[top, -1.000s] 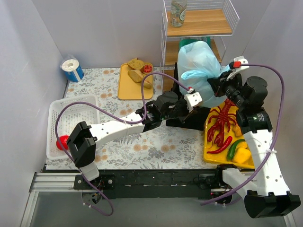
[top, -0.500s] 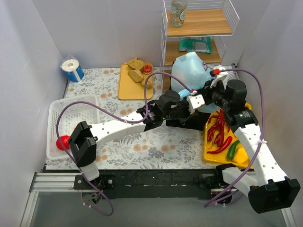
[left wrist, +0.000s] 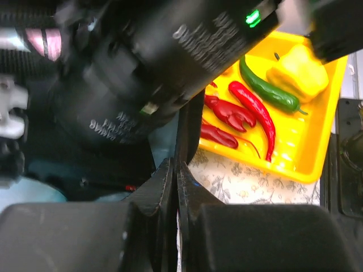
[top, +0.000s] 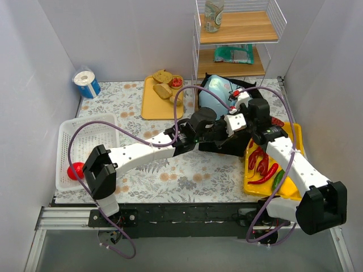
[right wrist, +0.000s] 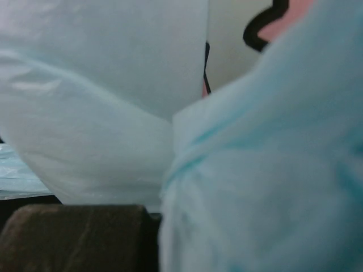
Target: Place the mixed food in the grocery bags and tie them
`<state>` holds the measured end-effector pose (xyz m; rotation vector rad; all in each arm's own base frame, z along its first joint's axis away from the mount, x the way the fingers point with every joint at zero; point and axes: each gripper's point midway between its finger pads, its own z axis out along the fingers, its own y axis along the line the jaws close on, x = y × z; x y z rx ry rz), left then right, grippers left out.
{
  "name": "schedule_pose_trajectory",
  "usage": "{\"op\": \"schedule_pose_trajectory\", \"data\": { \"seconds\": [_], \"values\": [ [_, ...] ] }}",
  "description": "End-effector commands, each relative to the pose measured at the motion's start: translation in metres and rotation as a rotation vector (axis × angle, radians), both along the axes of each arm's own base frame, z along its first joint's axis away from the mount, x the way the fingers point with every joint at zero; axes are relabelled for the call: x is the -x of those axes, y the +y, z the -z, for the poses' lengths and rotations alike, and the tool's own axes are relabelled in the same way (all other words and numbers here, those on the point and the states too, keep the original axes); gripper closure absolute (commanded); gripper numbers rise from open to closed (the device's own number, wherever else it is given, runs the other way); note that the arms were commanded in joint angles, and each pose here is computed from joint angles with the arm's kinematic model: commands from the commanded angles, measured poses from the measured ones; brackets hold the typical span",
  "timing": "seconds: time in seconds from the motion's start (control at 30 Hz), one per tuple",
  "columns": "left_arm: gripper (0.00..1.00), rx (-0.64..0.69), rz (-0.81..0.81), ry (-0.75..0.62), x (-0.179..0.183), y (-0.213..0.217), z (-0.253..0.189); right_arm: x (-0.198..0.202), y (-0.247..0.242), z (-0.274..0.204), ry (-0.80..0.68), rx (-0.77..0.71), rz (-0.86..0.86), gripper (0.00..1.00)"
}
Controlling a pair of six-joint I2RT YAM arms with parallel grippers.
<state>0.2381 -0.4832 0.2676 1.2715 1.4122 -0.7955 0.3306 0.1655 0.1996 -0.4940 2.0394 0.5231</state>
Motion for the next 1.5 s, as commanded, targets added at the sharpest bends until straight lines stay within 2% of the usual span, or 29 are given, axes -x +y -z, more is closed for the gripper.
{"op": "schedule_pose_trajectory", "data": {
  "seconds": [0.0,0.27,0.37,0.4,0.43,0.5,0.57,0.6,0.63,0.67,0.73,0.9,1.07,1.17,1.27,1.37,1.43,1.47],
  "values": [
    [1.00,0.197,0.016,-0.146,0.002,0.003,-0.101,0.042,-0.049,0.104,0.368,0.215,0.139,0.99],
    [1.00,0.217,0.005,-0.183,-0.002,0.001,-0.115,0.050,-0.063,0.112,0.412,0.293,0.170,0.99],
    [1.00,0.205,0.000,-0.156,-0.004,-0.002,-0.110,0.048,-0.058,0.092,0.392,0.270,0.150,0.99],
    [1.00,0.184,-0.007,-0.125,-0.004,-0.002,-0.104,0.047,-0.054,0.081,0.376,0.249,0.134,0.94],
    [0.95,0.181,-0.033,-0.119,-0.009,-0.001,-0.105,0.048,-0.047,0.071,0.367,0.218,0.105,0.76],
    [0.67,0.171,-0.055,-0.104,-0.011,0.000,-0.101,0.038,-0.037,0.030,0.261,0.153,0.087,0.58],
    [0.56,0.177,-0.078,-0.091,-0.013,0.003,-0.103,0.032,-0.030,-0.011,0.170,0.103,0.062,0.37],
    [0.37,0.190,-0.083,-0.091,-0.013,0.005,-0.109,0.030,-0.027,-0.025,0.143,0.086,0.051,0.33],
    [0.28,0.200,-0.089,-0.078,-0.012,0.007,-0.113,0.030,-0.025,-0.037,0.127,0.072,0.038,0.29],
    [0.20,0.208,-0.098,-0.073,-0.013,0.009,-0.116,0.032,-0.021,-0.043,0.133,0.059,0.019,0.20],
    [0.02,0.234,-0.116,-0.069,-0.015,0.019,-0.128,0.027,-0.018,-0.071,0.074,0.057,-0.013,0.13],
    [0.02,0.281,-0.181,-0.027,-0.030,0.051,-0.140,0.015,-0.027,-0.109,0.007,0.063,0.018,0.09],
    [0.02,0.350,-0.261,0.022,-0.050,0.097,-0.158,0.005,-0.033,-0.162,-0.107,-0.003,0.038,0.08],
    [0.02,0.390,-0.378,0.090,-0.077,0.136,-0.156,-0.001,-0.033,-0.185,-0.173,-0.057,0.034,0.08],
    [0.02,0.404,-0.570,0.189,-0.111,0.182,-0.140,-0.012,-0.044,-0.196,-0.206,-0.104,0.091,0.08],
    [0.02,0.436,-0.788,0.310,-0.146,0.252,-0.120,-0.015,-0.061,-0.210,-0.266,-0.131,0.150,0.08],
    [0.02,0.508,-0.852,0.359,-0.145,0.285,-0.123,-0.008,-0.078,-0.218,-0.322,-0.144,0.224,0.08],
    [0.02,0.519,-0.922,0.378,-0.150,0.314,-0.109,-0.008,-0.085,-0.225,-0.368,-0.149,0.253,0.08]
  ]
}}
